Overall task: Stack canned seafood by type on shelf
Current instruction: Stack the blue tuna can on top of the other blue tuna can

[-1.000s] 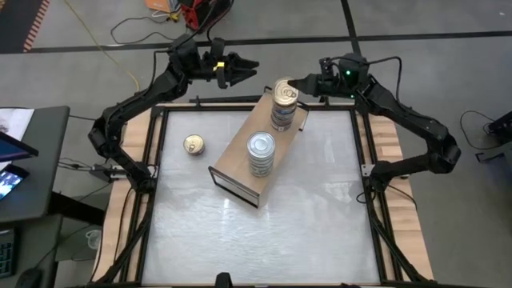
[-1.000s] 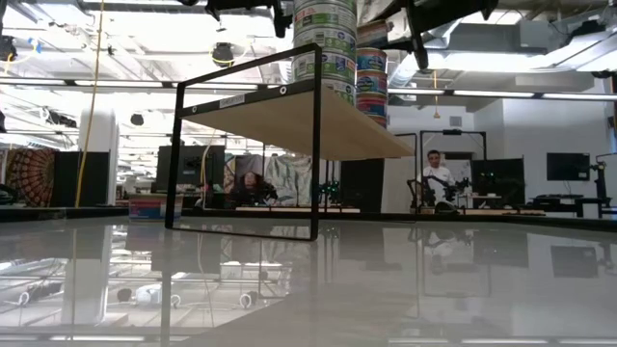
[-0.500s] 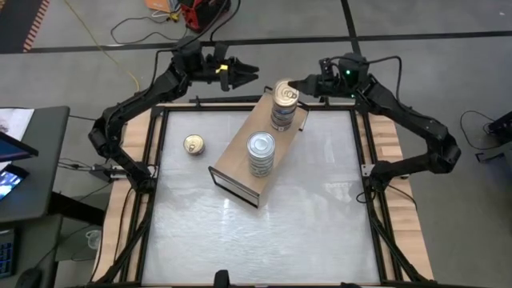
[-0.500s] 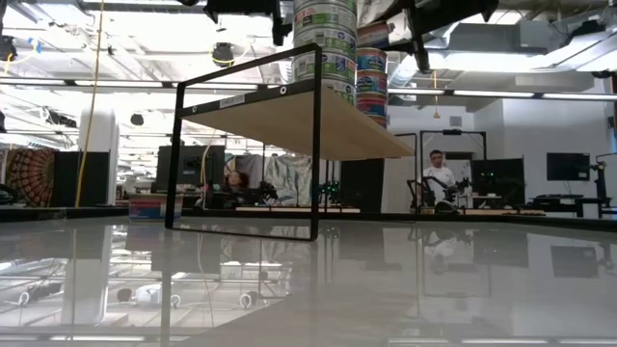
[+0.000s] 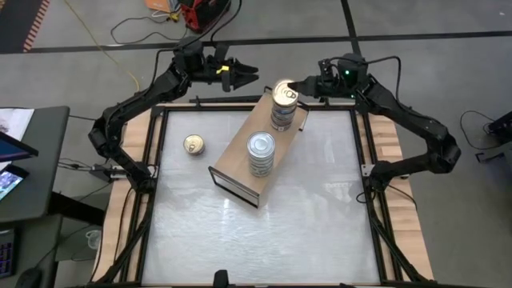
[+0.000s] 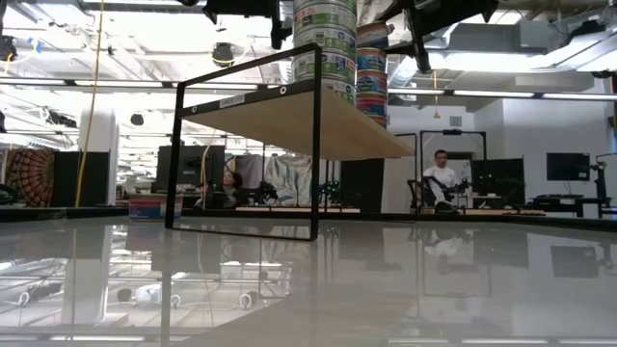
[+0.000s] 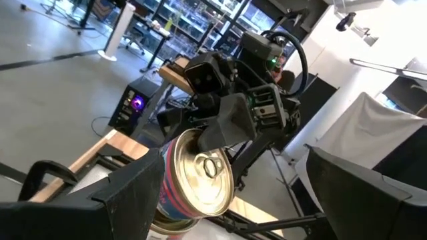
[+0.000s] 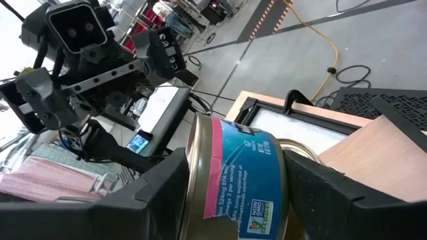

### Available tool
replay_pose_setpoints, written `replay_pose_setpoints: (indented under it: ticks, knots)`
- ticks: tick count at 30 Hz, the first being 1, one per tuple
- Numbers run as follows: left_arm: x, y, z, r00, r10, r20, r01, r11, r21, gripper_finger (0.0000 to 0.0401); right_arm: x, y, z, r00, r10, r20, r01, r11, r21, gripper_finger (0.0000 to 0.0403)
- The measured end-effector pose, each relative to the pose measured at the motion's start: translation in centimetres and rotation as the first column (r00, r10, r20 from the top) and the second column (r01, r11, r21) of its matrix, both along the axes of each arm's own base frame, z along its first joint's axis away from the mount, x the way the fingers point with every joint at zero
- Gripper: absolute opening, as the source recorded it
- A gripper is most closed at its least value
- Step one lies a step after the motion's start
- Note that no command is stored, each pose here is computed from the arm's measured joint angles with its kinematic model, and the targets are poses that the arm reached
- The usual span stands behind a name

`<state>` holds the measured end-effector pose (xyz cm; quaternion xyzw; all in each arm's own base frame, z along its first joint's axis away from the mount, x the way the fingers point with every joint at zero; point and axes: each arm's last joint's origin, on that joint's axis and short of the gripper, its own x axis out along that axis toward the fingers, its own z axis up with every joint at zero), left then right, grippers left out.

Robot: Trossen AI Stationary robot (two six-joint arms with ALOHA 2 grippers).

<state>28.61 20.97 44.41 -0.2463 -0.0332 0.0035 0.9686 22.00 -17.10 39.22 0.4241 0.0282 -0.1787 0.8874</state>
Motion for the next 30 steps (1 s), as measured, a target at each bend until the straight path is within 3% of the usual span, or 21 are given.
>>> replay_pose_setpoints:
  ticks: [16, 20, 24, 30]
  knots:
    - [-0.3, 0.0, 0.1, 1.0, -0.012, -0.013, 0.012, 1.0, -0.002, 0.0352, 0.1, 0.4, -0.5, 0.999, 0.023, -0.047, -0.022, 1.0, 0.012, 0.0311]
    - [-1.3, -0.4, 0.4, 0.995, 0.082, -0.056, -0.079, 0.995, 0.062, 0.0352, -0.1, 0.5, -0.4, 0.998, 0.023, -0.053, -0.022, 1.0, 0.018, 0.0311]
    - [-2.8, -1.1, 0.6, 0.961, 0.237, -0.14, -0.211, 0.961, 0.177, 0.0352, -0.5, 0.8, -0.2, 0.996, 0.025, -0.081, -0.022, 0.999, 0.031, 0.0311]
    - [-3.8, -1.9, 0.2, 0.937, 0.25, -0.244, -0.209, 0.961, 0.181, 0.0352, -0.7, 0.9, 0.3, 0.995, 0.03, -0.097, -0.029, 0.999, 0.014, 0.0311]
